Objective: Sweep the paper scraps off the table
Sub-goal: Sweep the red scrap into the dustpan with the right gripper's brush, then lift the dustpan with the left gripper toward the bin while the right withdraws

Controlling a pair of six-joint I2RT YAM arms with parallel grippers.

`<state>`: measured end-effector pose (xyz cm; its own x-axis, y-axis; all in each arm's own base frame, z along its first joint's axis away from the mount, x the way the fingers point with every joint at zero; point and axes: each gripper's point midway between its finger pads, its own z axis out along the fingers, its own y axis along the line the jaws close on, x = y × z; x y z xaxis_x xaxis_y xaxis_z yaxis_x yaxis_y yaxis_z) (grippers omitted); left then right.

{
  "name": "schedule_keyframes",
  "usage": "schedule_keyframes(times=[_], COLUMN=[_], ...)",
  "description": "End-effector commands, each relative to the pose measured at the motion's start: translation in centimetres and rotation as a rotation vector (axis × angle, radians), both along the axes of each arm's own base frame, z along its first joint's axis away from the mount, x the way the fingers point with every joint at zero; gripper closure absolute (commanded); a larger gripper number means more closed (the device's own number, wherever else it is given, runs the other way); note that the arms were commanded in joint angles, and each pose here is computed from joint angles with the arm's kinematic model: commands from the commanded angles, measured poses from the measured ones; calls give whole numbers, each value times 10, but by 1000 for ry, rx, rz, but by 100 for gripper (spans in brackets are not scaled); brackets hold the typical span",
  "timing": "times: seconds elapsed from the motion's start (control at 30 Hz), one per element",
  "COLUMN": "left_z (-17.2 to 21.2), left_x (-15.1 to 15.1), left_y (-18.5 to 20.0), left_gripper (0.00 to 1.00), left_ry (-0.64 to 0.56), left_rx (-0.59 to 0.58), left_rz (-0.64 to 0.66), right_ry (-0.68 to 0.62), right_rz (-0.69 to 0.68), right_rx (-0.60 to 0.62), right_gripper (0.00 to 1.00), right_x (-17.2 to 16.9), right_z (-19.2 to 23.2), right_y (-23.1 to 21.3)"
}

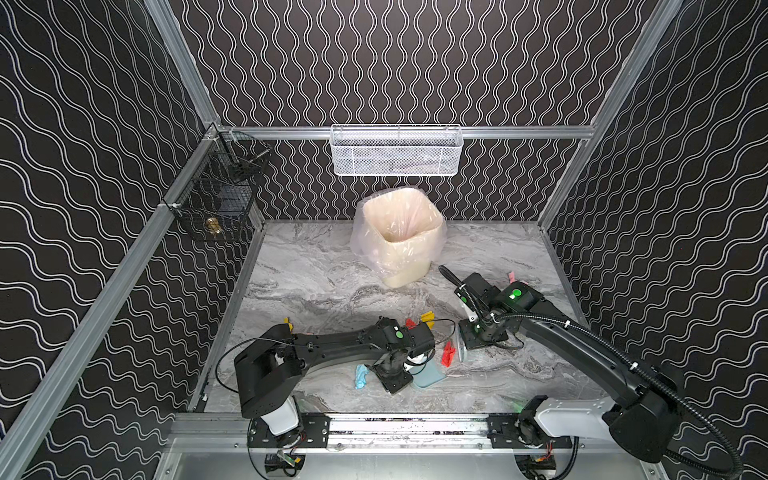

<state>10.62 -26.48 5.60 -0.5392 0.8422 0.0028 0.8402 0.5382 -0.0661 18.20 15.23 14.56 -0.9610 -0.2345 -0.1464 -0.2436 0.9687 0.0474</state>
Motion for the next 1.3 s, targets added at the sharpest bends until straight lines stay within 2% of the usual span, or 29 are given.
schedule_keyframes(times=[0.0,0.3,0.5,0.77,1.07,1.27], left_z=[1,0,2,10,33,76], left_x=[-1,2,3,5,6,16], left_y=[-3,-6,-8,-9,-18,-20], left_gripper=[100,100,100,100,100,100], left_ry=[12,2,-14,-64,-160,-257], left_rx=[-8,-14,-47,-123,-240,-323], left_rz=[-26,-28,-13,15,16,58], right_ry=[22,51,36,-71,-284,-400], right_rz=[45,175,187,77,-105,-217], right_rx=[40,145,184,143,240,303], right_gripper=[100,100,100,100,100,100], right_x=[-7,-28,-32,-22,2,22], right_z=[2,12,19,43,95,113], right_y=[13,53,58,24,-15,-36])
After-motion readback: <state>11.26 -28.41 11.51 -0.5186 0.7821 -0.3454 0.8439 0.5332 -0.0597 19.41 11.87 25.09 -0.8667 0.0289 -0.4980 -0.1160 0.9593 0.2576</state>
